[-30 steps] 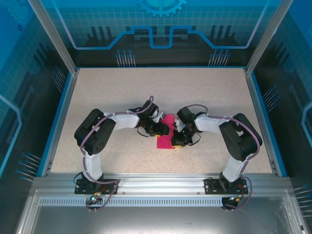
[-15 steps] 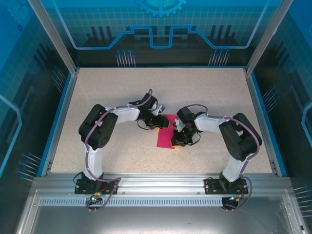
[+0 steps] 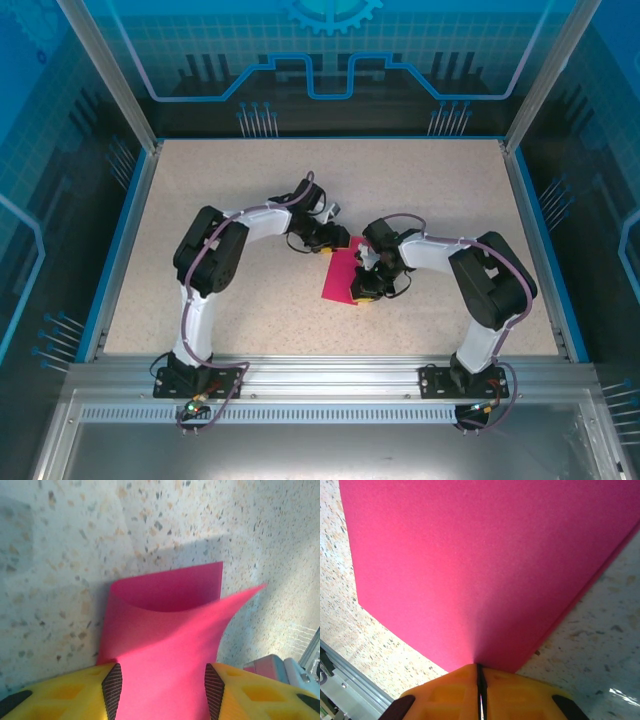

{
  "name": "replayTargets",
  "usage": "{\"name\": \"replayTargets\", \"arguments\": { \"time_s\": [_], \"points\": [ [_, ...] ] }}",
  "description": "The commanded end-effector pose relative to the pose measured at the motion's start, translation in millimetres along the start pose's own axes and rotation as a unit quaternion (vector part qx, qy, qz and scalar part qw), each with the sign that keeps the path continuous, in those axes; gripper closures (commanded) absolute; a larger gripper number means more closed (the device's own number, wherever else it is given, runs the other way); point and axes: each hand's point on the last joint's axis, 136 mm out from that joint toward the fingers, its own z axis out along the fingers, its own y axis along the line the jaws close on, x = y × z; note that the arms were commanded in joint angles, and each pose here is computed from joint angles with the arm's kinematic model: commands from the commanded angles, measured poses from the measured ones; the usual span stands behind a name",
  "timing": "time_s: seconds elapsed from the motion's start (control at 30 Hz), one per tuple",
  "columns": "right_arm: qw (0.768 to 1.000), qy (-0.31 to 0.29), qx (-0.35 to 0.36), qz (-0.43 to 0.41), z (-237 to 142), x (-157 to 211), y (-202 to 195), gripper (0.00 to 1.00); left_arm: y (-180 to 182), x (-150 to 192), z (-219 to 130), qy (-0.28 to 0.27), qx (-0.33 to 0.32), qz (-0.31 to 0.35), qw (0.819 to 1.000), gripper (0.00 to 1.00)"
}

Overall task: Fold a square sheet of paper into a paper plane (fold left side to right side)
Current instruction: First fold the square sheet of paper in half at the center of the table.

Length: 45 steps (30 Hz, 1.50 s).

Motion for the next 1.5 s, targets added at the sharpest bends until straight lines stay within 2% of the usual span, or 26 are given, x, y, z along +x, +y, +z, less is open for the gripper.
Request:
{"name": "replayTargets", "arguments": {
  "time_s": [0.0, 0.17, 0.33, 0.47, 0.57, 0.7, 0.87, 1.07, 1.47],
  "points": [
    [0.988, 0.053, 0.137, 0.034, 20.4, 33.0, -66.2, 0.9, 11.8, -32.5, -4.5, -0.04, -0.012, 0.003, 0.999, 0.47],
    [0.989, 0.052, 0.138, 0.035, 20.0, 31.2, -65.7, 0.9, 9.9, -36.7, -10.0, -0.049, -0.006, 0.004, 0.999, 0.47],
    [0.989, 0.051, 0.137, 0.034, 19.6, 29.9, -64.8, 0.9, 4.1, -35.3, -42.5, -0.079, 0.003, 0.012, 0.997, 0.47],
    [0.988, 0.05, 0.14, 0.033, 18.9, 29.3, -65.0, 0.9, -11.3, -17.6, -68.7, -0.095, 0.017, 0.03, 0.995, 0.47],
    [0.988, 0.053, 0.14, 0.033, 19.8, 30.1, -65.8, 0.9, -22.4, -0.8, -75.2, -0.092, 0.042, 0.033, 0.994, 0.48],
    [0.988, 0.057, 0.143, 0.034, 21.0, 31.2, -67.6, 0.9, -35.2, 13.5, -56.9, -0.065, 0.056, 0.043, 0.995, 0.49],
    [0.987, 0.057, 0.147, 0.034, 20.8, 31.7, -69.3, 0.9, -32.9, 8.0, -26.1, -0.045, 0.051, 0.032, 0.997, 0.49],
    [0.986, 0.06, 0.15, 0.034, 21.7, 32.6, -70.6, 0.9, -18.0, -0.8, -4.8, -0.032, 0.027, 0.023, 0.999, 0.49],
    [0.985, 0.064, 0.158, 0.031, 20.3, 35.4, -72.6, 0.9, 25.0, -21.3, 10.2, -0.035, -0.045, 0.001, 0.998, 0.49]
  ]
}}
